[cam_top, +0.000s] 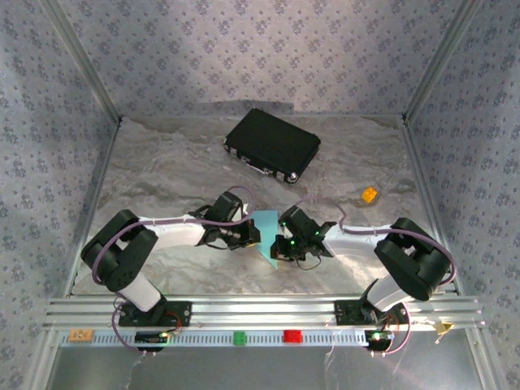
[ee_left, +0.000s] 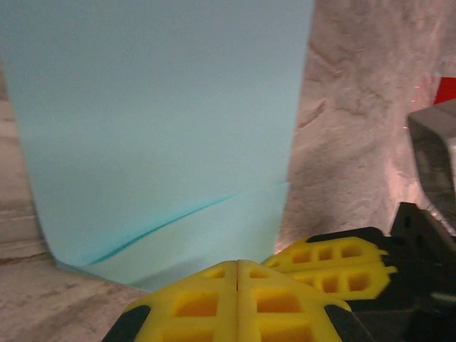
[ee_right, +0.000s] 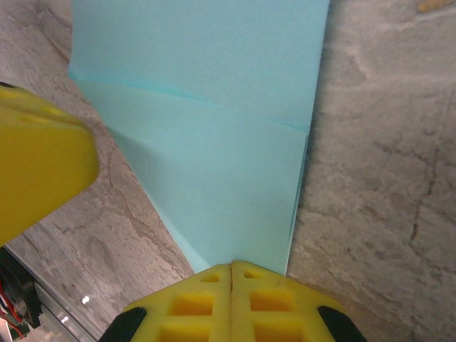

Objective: Fold a paper plane with a square sheet of paper (pick it up from the middle)
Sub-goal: Third fold the triangle at the center of the table.

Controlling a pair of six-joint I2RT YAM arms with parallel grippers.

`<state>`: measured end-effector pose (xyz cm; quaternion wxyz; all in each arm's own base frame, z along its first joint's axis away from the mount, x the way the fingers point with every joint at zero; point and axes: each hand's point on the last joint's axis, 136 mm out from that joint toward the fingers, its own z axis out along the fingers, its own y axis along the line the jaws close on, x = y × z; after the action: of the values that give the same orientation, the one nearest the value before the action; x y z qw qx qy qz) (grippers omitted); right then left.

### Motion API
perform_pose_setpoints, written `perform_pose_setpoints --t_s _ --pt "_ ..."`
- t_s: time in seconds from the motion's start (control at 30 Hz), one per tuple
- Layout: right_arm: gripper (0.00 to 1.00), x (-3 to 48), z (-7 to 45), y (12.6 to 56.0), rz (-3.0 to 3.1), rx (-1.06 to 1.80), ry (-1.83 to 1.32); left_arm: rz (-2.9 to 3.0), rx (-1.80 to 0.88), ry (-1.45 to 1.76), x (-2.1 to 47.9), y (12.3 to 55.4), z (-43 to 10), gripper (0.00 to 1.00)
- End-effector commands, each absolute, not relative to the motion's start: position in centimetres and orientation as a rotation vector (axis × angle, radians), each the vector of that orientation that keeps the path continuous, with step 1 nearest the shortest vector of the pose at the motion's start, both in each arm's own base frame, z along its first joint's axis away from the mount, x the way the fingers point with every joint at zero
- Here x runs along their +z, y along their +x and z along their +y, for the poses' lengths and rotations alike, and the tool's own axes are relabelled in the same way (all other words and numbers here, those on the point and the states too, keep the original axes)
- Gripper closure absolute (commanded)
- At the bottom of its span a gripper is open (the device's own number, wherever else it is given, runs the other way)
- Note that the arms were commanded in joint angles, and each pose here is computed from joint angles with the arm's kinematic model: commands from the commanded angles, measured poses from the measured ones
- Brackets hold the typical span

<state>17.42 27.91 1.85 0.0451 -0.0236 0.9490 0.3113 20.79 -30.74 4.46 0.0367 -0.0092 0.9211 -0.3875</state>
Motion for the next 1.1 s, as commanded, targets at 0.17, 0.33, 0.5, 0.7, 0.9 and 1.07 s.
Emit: perform_pose_setpoints --t_s 0.17,0.33,0.5,0.7,0.9,1.07 --pt "1.00 -0.2 26.0 16.4 2.983 0.802 -0.003 2.891 -1.208 -0.033 3.6 19.2 -32.1 1.00" --pt "1.00 -0.6 25.6 16.3 2.991 0.782 0.004 2.951 -1.114 -0.070 1.2 18.9 -30.9 1.00" --pt "1.00 -1.1 25.1 15.9 3.011 0.743 -0.002 2.945 -1.066 -0.120 0.1 19.6 -29.3 1.00" --pt "1.00 -1.5 24.6 15.6 3.023 0.711 -0.015 2.898 -1.079 -0.117 1.1 20.7 -28.7 1.00" --pt "1.00 -1.6 24.4 15.6 3.024 0.696 -0.022 2.861 -1.090 -0.151 1.4 22.1 -27.3 1.00" --pt "1.00 -1.7 24.3 15.5 3.025 0.691 -0.021 2.875 -1.059 -0.202 0.7 22.6 -25.6 1.00"
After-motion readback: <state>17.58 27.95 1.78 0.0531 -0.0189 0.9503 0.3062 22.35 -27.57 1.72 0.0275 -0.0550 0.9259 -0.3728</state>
